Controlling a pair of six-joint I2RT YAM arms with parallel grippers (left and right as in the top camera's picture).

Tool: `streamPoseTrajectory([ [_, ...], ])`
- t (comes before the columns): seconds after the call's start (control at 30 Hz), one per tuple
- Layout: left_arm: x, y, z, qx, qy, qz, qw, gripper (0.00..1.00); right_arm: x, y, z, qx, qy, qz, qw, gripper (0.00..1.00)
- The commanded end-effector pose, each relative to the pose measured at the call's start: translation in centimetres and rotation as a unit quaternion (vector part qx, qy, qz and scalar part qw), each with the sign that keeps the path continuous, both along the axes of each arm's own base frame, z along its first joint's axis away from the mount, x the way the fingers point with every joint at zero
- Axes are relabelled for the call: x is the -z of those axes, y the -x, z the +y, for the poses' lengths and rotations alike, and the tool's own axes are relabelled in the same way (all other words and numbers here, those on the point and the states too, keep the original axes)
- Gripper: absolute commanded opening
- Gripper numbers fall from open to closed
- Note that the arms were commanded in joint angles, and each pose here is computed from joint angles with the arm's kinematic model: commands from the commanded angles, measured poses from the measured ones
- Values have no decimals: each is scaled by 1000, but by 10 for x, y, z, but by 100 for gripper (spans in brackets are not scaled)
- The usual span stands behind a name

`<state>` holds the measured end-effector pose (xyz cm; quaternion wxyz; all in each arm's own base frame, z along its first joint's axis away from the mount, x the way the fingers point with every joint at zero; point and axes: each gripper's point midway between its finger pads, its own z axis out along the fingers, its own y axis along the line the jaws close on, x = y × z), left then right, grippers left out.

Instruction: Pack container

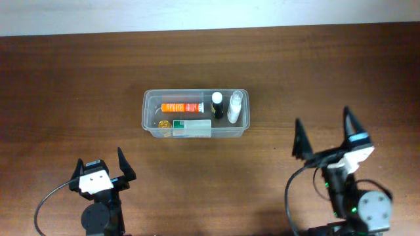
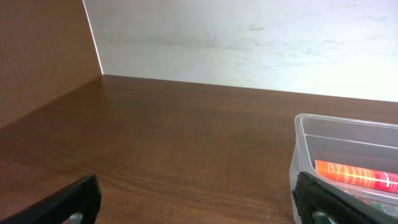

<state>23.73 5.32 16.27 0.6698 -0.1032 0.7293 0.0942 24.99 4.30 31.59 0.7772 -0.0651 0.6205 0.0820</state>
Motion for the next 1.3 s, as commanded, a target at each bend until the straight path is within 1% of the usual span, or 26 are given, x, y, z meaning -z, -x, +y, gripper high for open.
streamPoseTrajectory([
  [0.0,2,0,0,0,-8,1,1000,99,36,6,10,-29,2,8,1000,98],
  [0.27,2,0,0,0,-8,1,1000,99,84,11,17,-50,7,24,998,98],
  [0.43,2,0,0,0,-8,1,1000,100,102,12,17,-52,8,33,998,98],
  [0.77,2,0,0,0,-8,1,1000,99,134,12,17,-51,12,98,994,98],
  [0.93,2,0,0,0,-8,1,1000,99,156,12,15,-46,14,142,989,98],
  [1.13,2,0,0,0,-8,1,1000,99,156,10,11,-28,60,131,989,98],
  [1.27,2,0,0,0,-8,1,1000,99,156,10,8,-19,64,131,989,98],
])
